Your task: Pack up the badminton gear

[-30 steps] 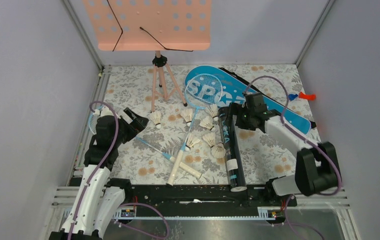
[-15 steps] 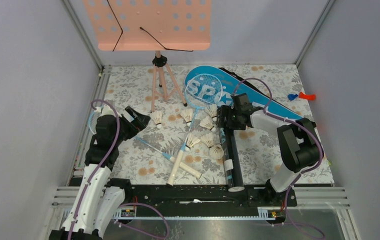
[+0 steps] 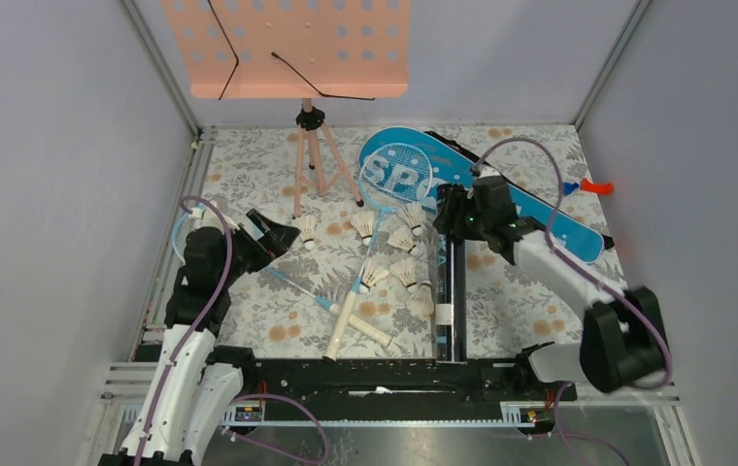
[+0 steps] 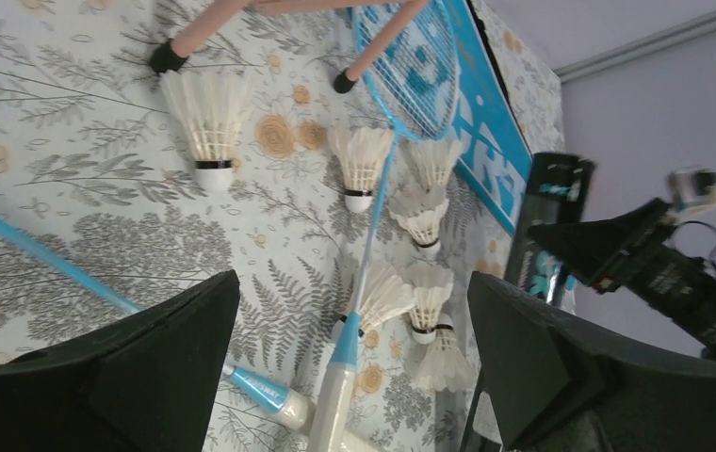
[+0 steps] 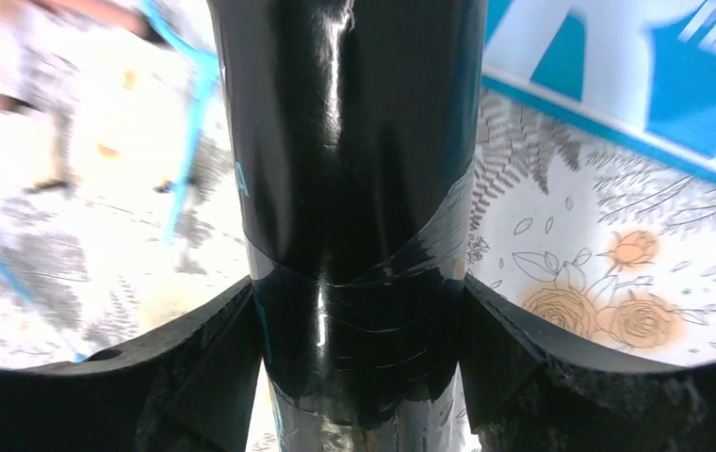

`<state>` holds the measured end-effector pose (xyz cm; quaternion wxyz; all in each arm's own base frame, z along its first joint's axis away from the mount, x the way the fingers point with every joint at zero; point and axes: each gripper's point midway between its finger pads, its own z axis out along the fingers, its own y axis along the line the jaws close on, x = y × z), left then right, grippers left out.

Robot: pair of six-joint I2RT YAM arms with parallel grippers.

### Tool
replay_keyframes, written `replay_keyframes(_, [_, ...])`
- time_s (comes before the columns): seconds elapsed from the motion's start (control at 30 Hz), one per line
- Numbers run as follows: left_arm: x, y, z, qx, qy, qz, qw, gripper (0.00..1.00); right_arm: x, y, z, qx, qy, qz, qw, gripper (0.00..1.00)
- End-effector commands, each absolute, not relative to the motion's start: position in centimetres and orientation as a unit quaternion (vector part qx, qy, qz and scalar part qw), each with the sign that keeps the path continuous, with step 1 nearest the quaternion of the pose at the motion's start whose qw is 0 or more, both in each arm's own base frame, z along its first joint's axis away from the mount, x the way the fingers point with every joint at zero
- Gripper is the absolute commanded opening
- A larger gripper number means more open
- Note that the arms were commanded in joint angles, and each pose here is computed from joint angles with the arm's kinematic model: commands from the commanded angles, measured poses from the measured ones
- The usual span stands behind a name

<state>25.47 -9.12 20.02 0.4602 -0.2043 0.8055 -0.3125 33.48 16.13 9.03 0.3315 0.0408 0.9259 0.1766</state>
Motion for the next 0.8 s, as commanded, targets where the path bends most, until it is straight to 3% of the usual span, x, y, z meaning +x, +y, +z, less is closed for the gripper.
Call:
replay_keyframes(0.0, [24.7, -12.6, 22.9, -0.133, 0.772, -0.411, 0.467, 0.99, 33.2, 14.2, 18.1, 0.074, 0.865, 0.190, 0.459, 0.46])
replay_keyframes(0.17, [21.9, -19.2, 27.5, 0.017, 0.722, -0.510, 0.468, 0.99, 29.6, 13.9, 26.2, 0.053, 0.797, 0.256, 0.544, 0.36])
replay_keyframes(0.43, [16.3, -32.0, 33.3, 0.262, 0.658, -0.562, 0.428, 0.99, 24.4, 15.5, 34.2, 0.041, 0.708, 0.399, 0.581, 0.36])
replay_keyframes(0.77, [20.9, -41.9, 31.8, 0.301, 0.713, -0.484, 0.408, 0.99, 25.9, 16.3, 36.7, 0.074, 0.663, 0.440, 0.601, 0.36])
